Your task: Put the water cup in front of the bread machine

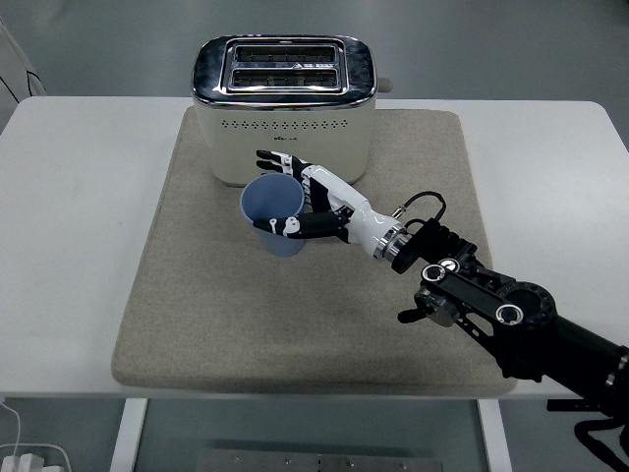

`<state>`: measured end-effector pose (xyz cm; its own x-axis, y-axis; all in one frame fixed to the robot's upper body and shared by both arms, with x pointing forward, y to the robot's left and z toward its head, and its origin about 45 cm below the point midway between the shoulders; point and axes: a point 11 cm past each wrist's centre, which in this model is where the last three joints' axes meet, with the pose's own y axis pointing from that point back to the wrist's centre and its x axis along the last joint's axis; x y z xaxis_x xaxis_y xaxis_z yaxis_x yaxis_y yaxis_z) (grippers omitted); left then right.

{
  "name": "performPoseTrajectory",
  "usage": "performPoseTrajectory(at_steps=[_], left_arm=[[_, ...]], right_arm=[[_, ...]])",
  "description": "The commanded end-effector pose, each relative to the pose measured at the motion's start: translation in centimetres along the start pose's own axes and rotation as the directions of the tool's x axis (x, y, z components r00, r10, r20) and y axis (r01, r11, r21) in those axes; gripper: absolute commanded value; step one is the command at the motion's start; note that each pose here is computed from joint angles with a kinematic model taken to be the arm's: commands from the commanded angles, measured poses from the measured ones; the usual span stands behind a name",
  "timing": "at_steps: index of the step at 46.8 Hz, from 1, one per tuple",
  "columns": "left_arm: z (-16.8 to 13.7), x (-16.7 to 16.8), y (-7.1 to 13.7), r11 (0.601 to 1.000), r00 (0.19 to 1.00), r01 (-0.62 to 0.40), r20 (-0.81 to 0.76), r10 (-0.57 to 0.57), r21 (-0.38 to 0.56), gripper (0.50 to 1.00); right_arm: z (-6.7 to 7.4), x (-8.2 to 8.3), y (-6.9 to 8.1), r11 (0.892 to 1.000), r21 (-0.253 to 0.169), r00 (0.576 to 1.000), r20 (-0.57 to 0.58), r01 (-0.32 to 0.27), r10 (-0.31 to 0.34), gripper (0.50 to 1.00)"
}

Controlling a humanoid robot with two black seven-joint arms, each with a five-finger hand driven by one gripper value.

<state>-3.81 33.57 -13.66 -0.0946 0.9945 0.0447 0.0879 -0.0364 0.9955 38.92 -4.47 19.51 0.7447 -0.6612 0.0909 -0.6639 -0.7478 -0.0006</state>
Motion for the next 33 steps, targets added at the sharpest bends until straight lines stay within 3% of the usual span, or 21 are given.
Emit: performPoseTrajectory(at_steps=[1, 14, 24, 33], left_arm=[[0.0, 0.0, 0.0, 1.0, 1.0, 0.0, 0.0, 0.0, 0.0, 1.0], [0.0, 0.0, 0.0, 1.0, 1.0, 0.0, 0.0, 0.0, 0.0, 1.0], [0.0, 0.0, 0.0, 1.0, 1.0, 0.0, 0.0, 0.0, 0.0, 1.0], [0.0, 0.0, 0.0, 1.0, 1.0, 0.0, 0.0, 0.0, 0.0, 1.0]], right_arm=[[-0.3, 0.2, -0.1, 1.0, 0.007, 1.0, 0.0, -0.004, 0.004, 0.928], [-1.1, 1.5, 0.0, 1.0, 0.022, 1.0, -0.025, -0.017, 0.018, 0.928], [-2.5, 3.4, 0.1, 0.998, 0.052, 0.999, -0.023, -0.027, 0.028, 0.926], [-3.4, 5.0, 1.1, 0.998, 0.07, 1.0, -0.001, 0.01, -0.01, 0.928]])
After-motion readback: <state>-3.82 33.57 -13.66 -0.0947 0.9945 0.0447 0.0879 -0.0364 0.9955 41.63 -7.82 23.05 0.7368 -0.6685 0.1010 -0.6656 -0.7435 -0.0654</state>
